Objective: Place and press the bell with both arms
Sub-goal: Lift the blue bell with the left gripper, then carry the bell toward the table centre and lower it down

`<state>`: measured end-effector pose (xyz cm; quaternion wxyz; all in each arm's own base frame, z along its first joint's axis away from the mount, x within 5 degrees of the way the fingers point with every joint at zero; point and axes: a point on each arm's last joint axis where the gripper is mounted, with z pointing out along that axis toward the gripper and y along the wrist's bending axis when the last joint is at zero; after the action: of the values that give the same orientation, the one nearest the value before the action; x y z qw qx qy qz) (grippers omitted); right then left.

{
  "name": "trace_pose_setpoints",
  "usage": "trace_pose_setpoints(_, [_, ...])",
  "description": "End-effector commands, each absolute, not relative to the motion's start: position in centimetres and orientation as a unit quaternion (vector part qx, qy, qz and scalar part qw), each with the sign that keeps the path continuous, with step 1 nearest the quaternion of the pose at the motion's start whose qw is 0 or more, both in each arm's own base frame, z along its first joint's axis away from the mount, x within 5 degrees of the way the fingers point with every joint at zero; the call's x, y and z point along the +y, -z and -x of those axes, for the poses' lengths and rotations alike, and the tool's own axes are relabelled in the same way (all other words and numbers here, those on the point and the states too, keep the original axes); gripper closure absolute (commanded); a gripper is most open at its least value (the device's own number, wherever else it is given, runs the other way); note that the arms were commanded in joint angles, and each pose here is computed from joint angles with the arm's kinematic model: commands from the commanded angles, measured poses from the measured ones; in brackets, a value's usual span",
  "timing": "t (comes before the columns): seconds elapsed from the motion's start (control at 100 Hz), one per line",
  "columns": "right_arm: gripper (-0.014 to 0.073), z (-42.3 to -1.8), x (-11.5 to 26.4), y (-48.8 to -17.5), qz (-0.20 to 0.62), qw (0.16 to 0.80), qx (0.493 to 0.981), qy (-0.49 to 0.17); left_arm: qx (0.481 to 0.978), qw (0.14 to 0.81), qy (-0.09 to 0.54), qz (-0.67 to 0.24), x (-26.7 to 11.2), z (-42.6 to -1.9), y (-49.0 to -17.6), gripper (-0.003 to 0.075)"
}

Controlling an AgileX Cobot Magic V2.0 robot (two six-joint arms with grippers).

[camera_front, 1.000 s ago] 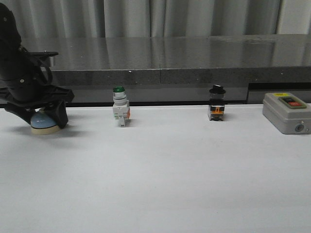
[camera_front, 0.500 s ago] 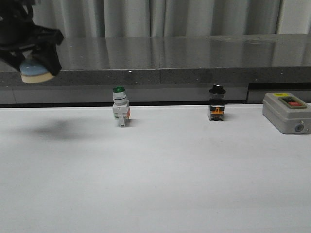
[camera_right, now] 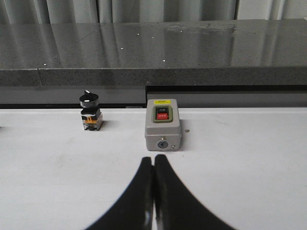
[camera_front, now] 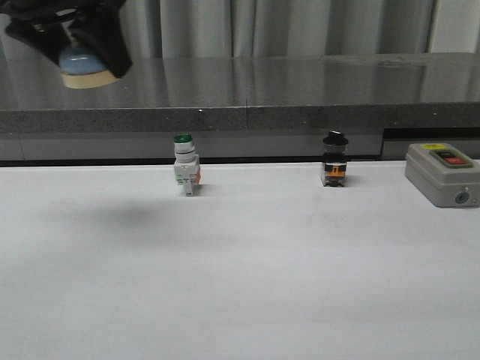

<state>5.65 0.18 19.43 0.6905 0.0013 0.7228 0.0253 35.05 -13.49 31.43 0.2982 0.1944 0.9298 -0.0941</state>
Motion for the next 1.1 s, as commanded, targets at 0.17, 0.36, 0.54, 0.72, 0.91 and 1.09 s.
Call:
trace_pose_setpoints(0.17, [0.0655,-5.4,0.2,-20.8,0.002,0.731,0.682,-0.021,0.874,0.372,0.146,-0.275,-20.4,-32.1,-34.4,0.0741])
trace_pose_setpoints(0.36, [0.0655,-5.4,0.2,-20.8,0.002,0.731,0.682,-0.021,0.870,0.344,0.156,-0.317,-24.3,-31.5,-31.7,0.0741])
trace_pose_setpoints(0.54, [0.0655,-5.4,0.2,-20.8,0.002,0.731,0.682,-0.021,0.872,0.311,0.156,-0.343,-27.1,-31.3,-28.4,0.0741])
trace_pose_setpoints(0.72, [0.0655,-5.4,0.2,-20.8,0.002,0.731,0.682,-0.021,0.878,0.289,0.150,-0.351,-28.5,-31.9,-25.3,0.0741])
trace_pose_setpoints(0.91, [0.0655,-5.4,0.2,-20.8,0.002,0.731,0.682,-0.021,0.882,0.280,0.145,-0.350,-29.1,-32.6,-22.9,0.0741])
trace_pose_setpoints(1.09, [0.0655,-5.4,0.2,-20.8,0.002,0.731,0.682,-0.021,0.881,0.284,0.145,-0.349,-29.6,-33.1,-21.6,0.0741])
